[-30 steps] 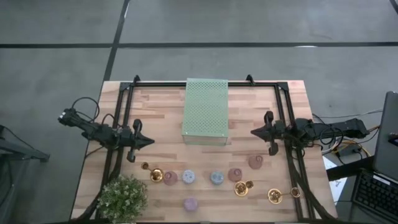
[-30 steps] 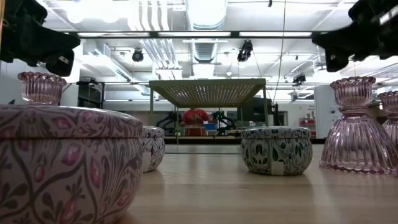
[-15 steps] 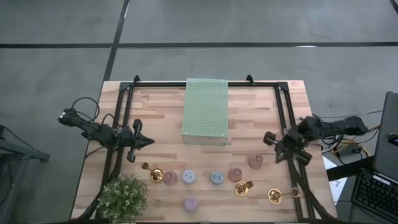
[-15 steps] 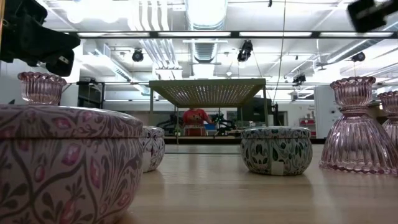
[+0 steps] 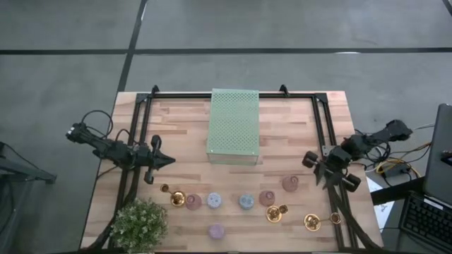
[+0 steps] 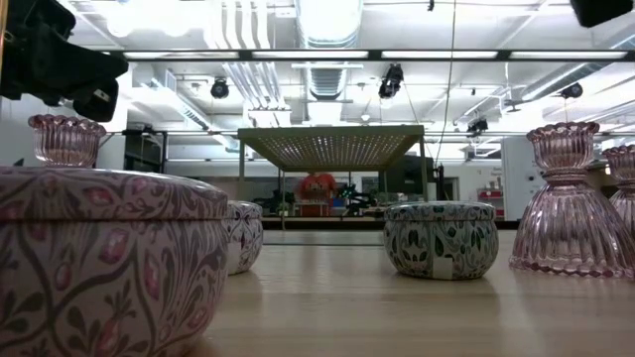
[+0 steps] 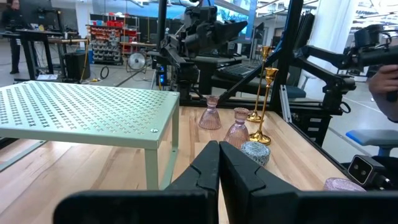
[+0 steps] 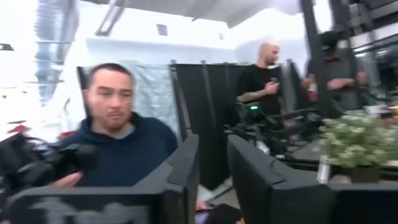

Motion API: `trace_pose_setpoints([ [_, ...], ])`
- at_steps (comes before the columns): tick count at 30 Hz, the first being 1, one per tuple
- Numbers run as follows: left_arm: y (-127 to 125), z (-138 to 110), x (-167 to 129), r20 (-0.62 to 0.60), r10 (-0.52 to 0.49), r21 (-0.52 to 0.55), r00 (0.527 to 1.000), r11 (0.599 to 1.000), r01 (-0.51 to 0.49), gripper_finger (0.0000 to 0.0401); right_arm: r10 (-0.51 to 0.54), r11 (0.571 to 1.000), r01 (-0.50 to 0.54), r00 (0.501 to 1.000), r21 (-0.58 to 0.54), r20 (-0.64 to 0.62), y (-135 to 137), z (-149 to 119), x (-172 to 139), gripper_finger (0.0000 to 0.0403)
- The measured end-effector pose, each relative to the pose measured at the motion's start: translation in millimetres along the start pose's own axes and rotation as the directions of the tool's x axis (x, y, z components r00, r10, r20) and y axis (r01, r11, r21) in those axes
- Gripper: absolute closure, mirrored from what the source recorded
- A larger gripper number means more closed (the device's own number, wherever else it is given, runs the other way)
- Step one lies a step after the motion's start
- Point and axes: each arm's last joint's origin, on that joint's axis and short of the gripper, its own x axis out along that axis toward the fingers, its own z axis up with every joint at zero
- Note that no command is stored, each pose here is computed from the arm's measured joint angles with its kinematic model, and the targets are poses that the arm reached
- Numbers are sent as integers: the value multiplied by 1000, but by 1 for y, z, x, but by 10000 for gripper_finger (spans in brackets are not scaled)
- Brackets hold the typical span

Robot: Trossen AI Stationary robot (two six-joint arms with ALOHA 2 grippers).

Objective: Pick & Place candle stick holders
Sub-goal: Put the middle gold candle holder on the shelf

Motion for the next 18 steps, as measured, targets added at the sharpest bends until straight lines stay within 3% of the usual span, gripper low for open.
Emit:
trace_pose_setpoints([
  [6, 0, 0, 0, 0, 0, 0, 1000, 1000, 0, 389, -255, 967, 248, 952, -62, -167, -15, -8, 12, 233],
  [12, 0, 0, 0, 0, 0, 0, 1000, 1000, 0, 389, -285, 958, 283, 900, -56, -329, -24, -19, 30, 181],
  [18, 0, 0, 0, 0, 0, 0, 1000, 1000, 0, 389, -283, 951, 309, 835, -23, -472, -32, -32, 47, 161],
])
